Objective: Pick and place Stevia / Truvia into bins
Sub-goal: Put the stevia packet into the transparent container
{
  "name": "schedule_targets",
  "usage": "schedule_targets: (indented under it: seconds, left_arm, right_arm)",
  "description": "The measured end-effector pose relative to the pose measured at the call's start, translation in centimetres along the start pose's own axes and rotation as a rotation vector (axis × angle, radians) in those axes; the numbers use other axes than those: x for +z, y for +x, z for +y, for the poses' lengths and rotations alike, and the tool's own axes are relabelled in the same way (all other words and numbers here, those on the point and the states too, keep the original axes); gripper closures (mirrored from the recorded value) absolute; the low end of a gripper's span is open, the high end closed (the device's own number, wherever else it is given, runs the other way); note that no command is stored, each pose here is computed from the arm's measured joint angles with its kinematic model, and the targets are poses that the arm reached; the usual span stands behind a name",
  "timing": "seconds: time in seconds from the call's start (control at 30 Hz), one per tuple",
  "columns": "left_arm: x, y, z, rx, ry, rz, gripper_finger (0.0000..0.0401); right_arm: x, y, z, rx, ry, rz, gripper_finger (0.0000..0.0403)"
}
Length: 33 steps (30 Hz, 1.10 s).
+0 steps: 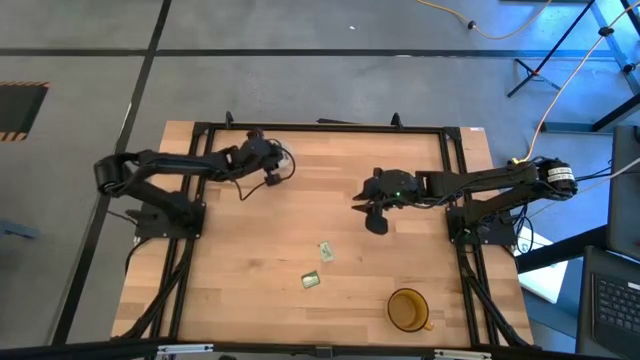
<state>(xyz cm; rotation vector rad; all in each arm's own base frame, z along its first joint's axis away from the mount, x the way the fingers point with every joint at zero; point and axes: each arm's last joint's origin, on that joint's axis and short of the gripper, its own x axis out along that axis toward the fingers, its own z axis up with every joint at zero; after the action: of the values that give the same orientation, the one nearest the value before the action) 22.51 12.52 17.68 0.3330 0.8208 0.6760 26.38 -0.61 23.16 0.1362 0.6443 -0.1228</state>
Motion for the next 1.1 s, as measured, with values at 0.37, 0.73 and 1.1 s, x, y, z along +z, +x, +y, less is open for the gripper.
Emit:
schedule_targets:
  seconds: [0.37, 0.73, 1.1]
  left_arm:
    - [2.3, -4.4, 0.1, -0.623, -0.318, -0.318, 0.0289]
    - [3.5, -5.4, -9.2, -0.764, -0.079, -0.294, 0.0285]
    - [8.0, -3.5, -16.5, -0.809, 0.024, -0.151, 0.0284]
  right_arm:
    - [0.4, 0.0, 0.3, 0.063, -0.032, -0.040, 0.0273]
    - [0.3, 0.0, 0.3, 0.059, -0.084, -0.027, 0.0273]
    - [-0.2, 0.0, 0.2, 0.052, -0.089, 0.023, 0.0273]
